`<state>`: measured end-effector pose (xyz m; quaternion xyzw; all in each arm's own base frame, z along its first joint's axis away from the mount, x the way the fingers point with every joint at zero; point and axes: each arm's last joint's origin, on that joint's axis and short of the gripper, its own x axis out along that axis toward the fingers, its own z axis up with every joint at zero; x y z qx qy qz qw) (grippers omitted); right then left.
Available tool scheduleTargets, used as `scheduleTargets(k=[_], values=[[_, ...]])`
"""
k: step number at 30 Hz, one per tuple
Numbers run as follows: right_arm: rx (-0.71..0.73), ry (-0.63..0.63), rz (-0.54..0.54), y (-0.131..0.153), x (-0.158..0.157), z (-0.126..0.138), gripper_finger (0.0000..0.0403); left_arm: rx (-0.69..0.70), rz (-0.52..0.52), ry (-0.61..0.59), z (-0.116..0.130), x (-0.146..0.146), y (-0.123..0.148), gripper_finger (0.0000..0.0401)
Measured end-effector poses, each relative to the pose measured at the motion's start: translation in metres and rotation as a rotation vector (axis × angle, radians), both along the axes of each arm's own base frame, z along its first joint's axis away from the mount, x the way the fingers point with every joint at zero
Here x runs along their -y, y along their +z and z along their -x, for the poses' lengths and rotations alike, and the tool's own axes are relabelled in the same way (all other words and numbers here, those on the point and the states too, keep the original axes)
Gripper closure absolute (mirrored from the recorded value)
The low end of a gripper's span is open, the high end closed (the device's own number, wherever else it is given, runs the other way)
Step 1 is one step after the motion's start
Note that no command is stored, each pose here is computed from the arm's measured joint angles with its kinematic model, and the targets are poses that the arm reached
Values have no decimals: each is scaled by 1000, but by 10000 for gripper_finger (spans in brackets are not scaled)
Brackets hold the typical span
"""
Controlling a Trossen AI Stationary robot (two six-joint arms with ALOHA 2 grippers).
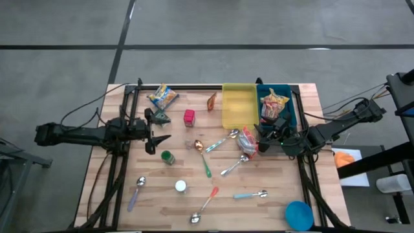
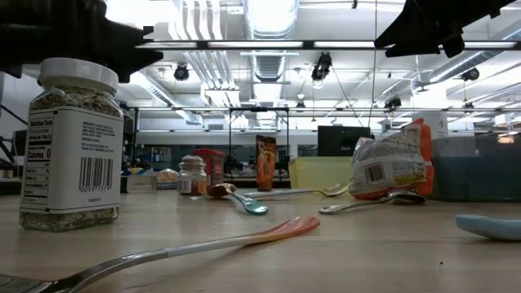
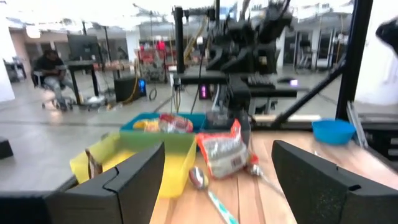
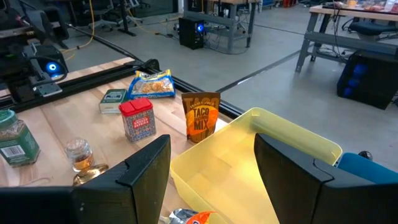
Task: Pick & Place Food Item
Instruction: Put the orange noodle pack into the blue bin
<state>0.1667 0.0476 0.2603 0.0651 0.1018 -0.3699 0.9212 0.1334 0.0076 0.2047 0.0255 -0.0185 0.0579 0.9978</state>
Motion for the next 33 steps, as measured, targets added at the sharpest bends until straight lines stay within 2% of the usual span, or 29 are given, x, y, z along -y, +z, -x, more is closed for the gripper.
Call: scheduleTargets(k=[5, 27, 33], values=[[0, 0, 0, 0, 0, 0, 172, -48, 3, 0, 0, 0, -5, 101], [1, 1, -1, 0, 0, 0, 172, -52, 2, 0, 0, 0, -5, 101], [-5, 10, -3, 0, 0, 0, 172, -103, 5, 0, 0, 0, -10, 101]])
